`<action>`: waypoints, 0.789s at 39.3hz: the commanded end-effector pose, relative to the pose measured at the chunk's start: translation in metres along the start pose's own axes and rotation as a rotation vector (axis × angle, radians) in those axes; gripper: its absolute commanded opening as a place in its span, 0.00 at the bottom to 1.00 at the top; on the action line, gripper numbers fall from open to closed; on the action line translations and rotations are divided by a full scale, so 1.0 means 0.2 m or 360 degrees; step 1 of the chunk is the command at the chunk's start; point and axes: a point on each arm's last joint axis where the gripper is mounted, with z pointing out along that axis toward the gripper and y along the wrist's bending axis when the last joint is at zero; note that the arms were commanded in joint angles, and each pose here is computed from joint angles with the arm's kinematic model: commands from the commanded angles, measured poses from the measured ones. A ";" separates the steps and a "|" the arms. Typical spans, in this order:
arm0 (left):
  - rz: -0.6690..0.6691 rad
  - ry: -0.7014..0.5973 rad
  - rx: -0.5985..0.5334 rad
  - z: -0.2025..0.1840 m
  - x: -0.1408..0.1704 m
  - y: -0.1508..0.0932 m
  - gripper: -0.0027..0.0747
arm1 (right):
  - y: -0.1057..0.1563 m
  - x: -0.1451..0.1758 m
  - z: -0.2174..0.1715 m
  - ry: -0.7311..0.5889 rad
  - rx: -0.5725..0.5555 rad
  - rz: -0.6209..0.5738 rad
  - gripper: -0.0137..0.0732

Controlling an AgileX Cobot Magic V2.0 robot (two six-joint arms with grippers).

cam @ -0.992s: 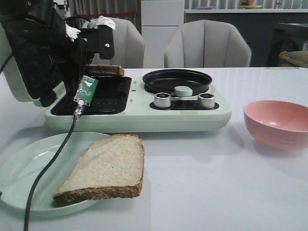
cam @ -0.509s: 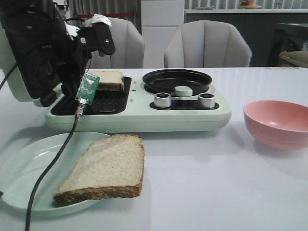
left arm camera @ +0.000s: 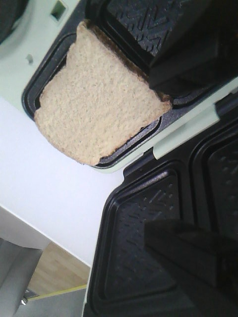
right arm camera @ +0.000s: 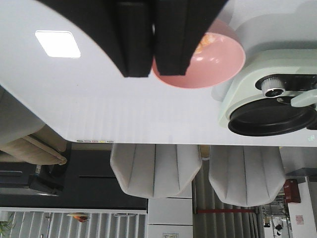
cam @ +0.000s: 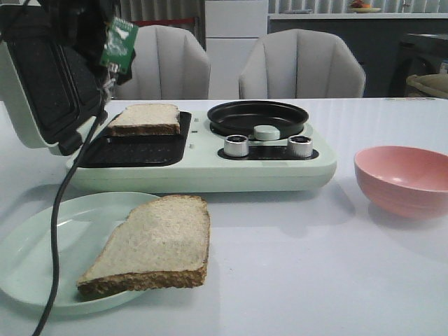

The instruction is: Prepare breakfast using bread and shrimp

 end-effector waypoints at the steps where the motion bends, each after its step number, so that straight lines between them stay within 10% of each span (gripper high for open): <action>1: -0.0168 -0.0192 -0.0037 -0.26 -0.11 0.11 0.76 | 0.00 -0.07 -0.01 -0.0199 -0.0003 -0.0030 0.33; 31: -0.0856 -0.0300 0.0077 -1.07 0.42 0.25 0.76 | 0.00 -0.07 -0.01 -0.0199 -0.0003 -0.0030 0.33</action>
